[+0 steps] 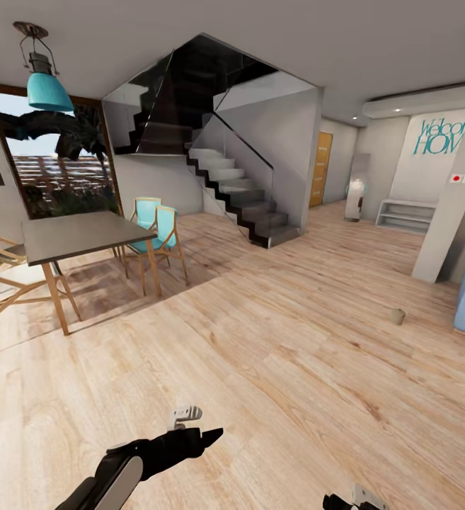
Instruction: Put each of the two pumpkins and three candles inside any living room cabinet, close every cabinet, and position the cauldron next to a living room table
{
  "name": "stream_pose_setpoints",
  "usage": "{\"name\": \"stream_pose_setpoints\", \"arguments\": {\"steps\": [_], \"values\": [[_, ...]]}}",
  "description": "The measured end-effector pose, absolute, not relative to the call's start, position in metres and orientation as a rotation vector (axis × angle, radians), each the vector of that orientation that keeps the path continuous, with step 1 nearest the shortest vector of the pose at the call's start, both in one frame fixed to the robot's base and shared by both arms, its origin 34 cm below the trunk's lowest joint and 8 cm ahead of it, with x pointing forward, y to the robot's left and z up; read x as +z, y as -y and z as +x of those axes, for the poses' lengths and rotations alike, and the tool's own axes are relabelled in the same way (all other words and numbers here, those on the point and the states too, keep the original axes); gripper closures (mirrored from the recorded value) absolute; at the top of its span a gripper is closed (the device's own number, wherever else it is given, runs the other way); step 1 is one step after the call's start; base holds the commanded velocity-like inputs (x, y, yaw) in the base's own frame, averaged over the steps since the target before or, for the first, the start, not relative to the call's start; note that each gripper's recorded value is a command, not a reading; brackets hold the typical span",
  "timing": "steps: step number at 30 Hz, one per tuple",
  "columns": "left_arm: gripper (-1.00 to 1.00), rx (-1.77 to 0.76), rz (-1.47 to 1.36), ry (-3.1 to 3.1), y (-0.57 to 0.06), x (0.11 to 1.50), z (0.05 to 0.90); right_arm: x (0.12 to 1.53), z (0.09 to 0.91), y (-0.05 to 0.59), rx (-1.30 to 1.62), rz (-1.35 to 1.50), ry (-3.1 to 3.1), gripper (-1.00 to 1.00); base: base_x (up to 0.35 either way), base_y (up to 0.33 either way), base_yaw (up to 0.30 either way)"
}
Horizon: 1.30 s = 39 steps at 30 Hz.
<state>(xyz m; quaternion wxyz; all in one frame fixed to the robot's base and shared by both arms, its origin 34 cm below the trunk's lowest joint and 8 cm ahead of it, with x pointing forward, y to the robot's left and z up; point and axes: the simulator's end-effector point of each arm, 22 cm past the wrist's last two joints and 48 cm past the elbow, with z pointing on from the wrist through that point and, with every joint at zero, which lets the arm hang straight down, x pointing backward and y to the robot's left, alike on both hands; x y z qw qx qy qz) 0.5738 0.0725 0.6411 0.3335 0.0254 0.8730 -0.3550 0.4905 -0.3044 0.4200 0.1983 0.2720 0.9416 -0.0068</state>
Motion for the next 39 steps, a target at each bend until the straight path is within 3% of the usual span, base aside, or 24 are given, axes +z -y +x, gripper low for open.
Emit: {"name": "stream_pose_setpoints", "arguments": {"steps": [39], "values": [[-1.00,-0.957,0.079,-2.268,-0.068,0.564,0.557,0.341,0.478,0.304,-0.018,0.758,-2.630,-1.00,0.000,0.000,0.000]]}}
